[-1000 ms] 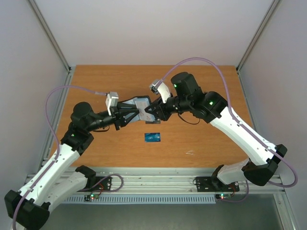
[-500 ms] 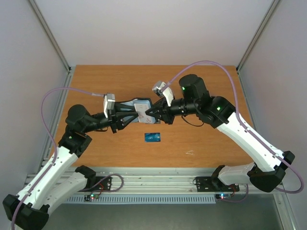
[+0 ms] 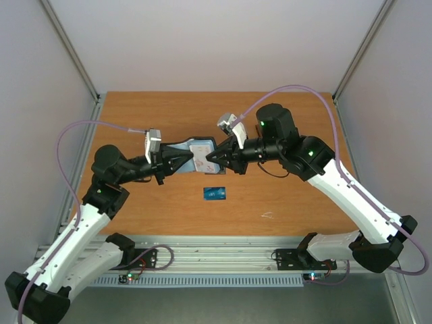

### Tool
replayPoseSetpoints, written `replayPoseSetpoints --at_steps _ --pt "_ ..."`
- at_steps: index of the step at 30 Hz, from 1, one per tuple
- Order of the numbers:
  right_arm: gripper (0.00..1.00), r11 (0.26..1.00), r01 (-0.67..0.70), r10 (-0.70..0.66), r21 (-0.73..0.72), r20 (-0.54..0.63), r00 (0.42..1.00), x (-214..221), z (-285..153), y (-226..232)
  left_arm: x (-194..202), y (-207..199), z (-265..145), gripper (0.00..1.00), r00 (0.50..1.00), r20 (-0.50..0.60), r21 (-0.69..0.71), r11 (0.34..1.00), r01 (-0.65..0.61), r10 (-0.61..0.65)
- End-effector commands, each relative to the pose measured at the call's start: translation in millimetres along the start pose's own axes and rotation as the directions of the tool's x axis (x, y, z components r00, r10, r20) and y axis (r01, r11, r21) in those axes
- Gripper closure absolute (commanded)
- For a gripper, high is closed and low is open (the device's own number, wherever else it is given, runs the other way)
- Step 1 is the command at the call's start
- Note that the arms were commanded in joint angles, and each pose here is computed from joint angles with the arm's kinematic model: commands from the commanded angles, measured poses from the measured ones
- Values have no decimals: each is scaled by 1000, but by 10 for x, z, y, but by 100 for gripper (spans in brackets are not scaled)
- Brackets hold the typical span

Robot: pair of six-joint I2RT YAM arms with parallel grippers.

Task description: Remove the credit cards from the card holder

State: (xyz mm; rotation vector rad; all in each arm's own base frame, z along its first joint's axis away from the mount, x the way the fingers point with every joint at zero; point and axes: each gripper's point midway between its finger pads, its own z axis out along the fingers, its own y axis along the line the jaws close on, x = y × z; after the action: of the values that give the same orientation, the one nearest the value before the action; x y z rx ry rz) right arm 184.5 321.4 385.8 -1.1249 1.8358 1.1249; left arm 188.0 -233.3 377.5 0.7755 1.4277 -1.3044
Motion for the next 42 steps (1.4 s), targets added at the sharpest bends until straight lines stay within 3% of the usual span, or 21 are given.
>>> replayPoseSetpoints --at_steps 1,7,11,15,20,28,31,36,42 --pt "97 996 36 -30 -84 63 998 -101 88 85 -96 -304 -12 100 998 14 112 991 -70 69" --pt "74 998 -10 16 -69 84 996 -36 -76 -21 -102 -257 -56 100 998 31 77 996 -48 46" --pt "73 997 -35 41 -73 81 996 6 -116 -62 -97 -209 -57 100 999 36 54 998 -36 34" --pt "77 996 -52 57 -77 74 996 36 -148 -98 -45 -60 -61 100 1000 31 -14 1000 5 -4" --pt "98 994 -73 79 -79 65 995 75 -200 -157 7 213 -114 100 997 48 -145 987 74 -68" --pt "99 993 -121 121 -8 64 991 153 -298 -393 83 426 -176 100 991 65 -226 965 133 -121" --pt "99 991 -132 133 -16 63 989 151 -302 -420 101 378 -161 100 993 52 -191 974 118 -110" --pt "99 981 -140 148 -131 53 988 68 -228 -322 67 74 -51 99 1000 7 13 1000 25 -25" --pt "99 974 -108 126 -198 81 989 -56 -217 -241 54 296 27 71 995 20 -55 994 96 -95"
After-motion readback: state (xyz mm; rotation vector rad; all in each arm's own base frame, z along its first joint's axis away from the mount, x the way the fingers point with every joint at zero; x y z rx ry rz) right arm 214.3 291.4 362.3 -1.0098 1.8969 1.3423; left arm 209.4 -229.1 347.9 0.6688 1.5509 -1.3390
